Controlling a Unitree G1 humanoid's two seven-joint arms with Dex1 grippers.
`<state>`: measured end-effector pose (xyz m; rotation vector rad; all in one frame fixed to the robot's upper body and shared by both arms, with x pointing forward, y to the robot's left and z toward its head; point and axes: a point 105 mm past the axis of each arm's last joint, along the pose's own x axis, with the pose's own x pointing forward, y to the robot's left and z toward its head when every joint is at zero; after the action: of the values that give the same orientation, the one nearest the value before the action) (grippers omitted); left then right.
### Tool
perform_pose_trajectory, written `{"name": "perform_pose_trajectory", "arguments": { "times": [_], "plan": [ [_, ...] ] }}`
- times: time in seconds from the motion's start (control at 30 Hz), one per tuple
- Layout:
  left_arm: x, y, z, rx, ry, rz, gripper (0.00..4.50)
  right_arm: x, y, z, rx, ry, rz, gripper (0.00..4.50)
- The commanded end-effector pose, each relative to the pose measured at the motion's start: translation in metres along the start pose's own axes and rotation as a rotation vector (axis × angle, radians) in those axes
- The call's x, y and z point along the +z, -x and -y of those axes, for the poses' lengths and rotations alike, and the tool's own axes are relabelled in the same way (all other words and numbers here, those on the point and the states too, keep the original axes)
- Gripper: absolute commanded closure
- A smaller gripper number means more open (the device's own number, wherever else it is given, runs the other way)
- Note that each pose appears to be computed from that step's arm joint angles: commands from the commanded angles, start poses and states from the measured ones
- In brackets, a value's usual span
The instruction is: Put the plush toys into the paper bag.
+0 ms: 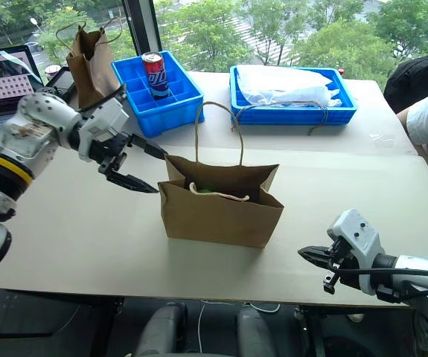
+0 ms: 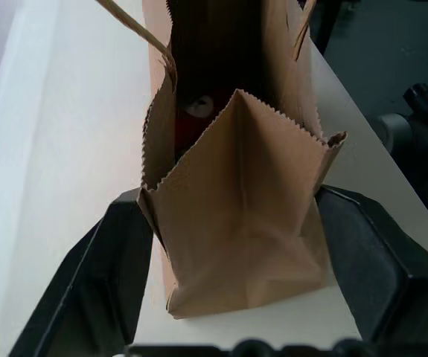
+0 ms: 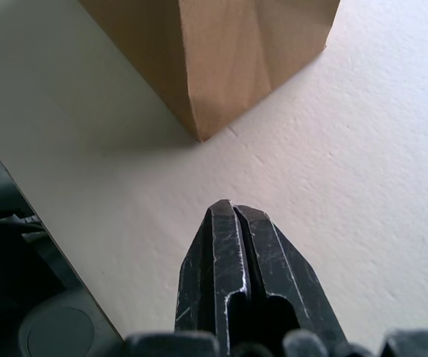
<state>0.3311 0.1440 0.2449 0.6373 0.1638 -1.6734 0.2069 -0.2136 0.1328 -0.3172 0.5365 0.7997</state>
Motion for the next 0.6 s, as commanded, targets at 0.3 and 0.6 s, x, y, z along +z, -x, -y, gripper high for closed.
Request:
{"name": "perform_pose_trajectory", "arguments": {
  "times": [0.3,0.6],
  "plan": [
    [-0.018,0.066,0.015,0.34,0.272,0.277,0.03,0.027,0.017,0.029,-0.112,0.044,0.235,4.5],
    [-0.093,0.032,0.055,0.657,0.453,0.122,0.03,0.03,0.013,0.049,-0.261,0.063,0.349,4.5]
  ]
}}
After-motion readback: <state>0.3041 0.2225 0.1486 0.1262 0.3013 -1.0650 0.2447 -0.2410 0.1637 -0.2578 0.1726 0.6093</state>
